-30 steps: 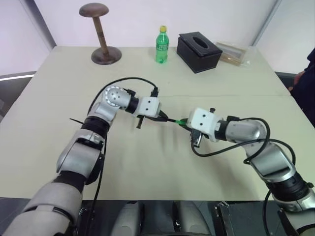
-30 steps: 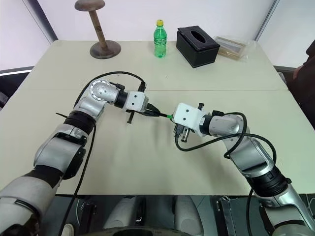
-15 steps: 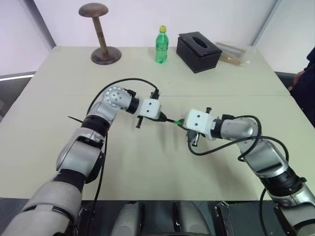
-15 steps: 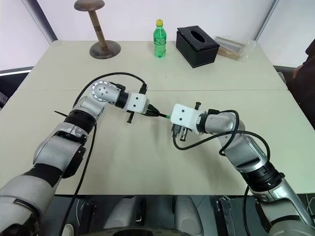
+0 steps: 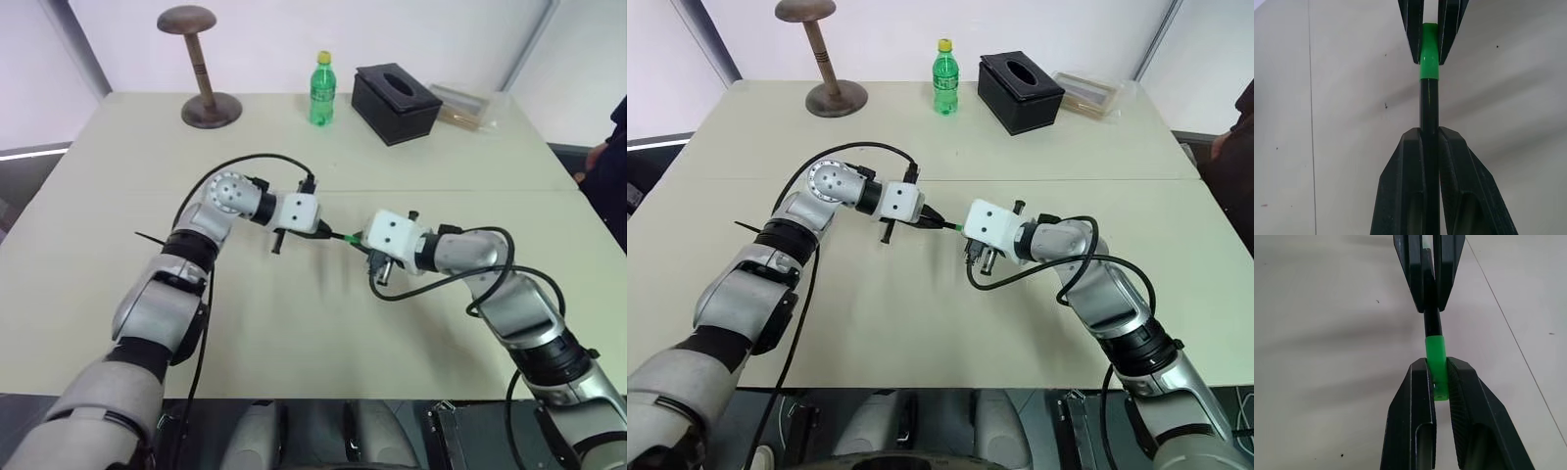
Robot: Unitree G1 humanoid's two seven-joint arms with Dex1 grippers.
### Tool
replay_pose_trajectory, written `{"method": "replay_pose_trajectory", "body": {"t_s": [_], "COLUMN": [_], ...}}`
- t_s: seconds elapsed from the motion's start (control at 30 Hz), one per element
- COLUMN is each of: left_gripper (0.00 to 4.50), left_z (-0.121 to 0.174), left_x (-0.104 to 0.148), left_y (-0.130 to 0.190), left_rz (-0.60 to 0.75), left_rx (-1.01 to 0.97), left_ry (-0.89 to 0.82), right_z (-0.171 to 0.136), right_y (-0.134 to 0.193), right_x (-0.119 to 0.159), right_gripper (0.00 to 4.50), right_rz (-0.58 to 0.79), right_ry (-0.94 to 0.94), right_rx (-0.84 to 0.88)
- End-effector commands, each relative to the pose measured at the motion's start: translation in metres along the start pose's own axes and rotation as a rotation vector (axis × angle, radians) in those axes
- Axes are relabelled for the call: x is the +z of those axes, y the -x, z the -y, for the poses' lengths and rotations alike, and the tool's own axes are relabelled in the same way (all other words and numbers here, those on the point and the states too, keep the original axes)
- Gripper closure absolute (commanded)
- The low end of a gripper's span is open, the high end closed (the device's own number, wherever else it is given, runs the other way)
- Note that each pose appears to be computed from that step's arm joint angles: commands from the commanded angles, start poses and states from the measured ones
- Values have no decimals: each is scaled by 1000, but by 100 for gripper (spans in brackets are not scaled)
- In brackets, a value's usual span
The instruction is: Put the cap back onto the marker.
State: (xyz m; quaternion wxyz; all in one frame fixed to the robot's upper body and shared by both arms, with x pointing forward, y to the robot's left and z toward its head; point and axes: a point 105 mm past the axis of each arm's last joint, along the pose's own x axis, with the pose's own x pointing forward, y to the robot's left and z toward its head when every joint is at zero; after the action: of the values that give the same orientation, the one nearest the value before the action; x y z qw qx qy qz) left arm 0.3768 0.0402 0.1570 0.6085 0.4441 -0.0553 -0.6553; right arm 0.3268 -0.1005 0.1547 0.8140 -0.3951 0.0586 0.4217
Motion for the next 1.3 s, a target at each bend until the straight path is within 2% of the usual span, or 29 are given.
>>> {"method": "replay_pose_trajectory", "body": {"t_s": [0.03,0.4,0.5,0.7,0.73,0.93,1.13,1.3], "left_gripper": [450,450,450,450,450,450,450,450], "left_z": [-16,-14,-12,-6,-5,-5,4,18], "left_x": [23,18,13,5,3,-11,-10,-14], "left_y": [-1,2,6,14,16,28,38,56], "left_rz": [75,59,43,21,14,-25,-20,-84], "left_rx": [47,41,40,42,43,137,313,479], "left_ry": [-55,-41,-34,-2,4,127,339,550], "right_z": [3,4,6,2,1,4,2,-5], "right_y": [0,5,7,11,13,32,48,50], "right_x": [17,9,3,-3,-5,-13,-15,-11], "right_gripper": [448,448,324,29,6,6,6,6], "right_rz": [48,18,-4,-24,-31,-61,-58,-37], "right_ry": [46,42,45,30,27,3,-43,-82], "right_rx": [-12,-15,-22,-12,-11,-52,-112,-121]}}
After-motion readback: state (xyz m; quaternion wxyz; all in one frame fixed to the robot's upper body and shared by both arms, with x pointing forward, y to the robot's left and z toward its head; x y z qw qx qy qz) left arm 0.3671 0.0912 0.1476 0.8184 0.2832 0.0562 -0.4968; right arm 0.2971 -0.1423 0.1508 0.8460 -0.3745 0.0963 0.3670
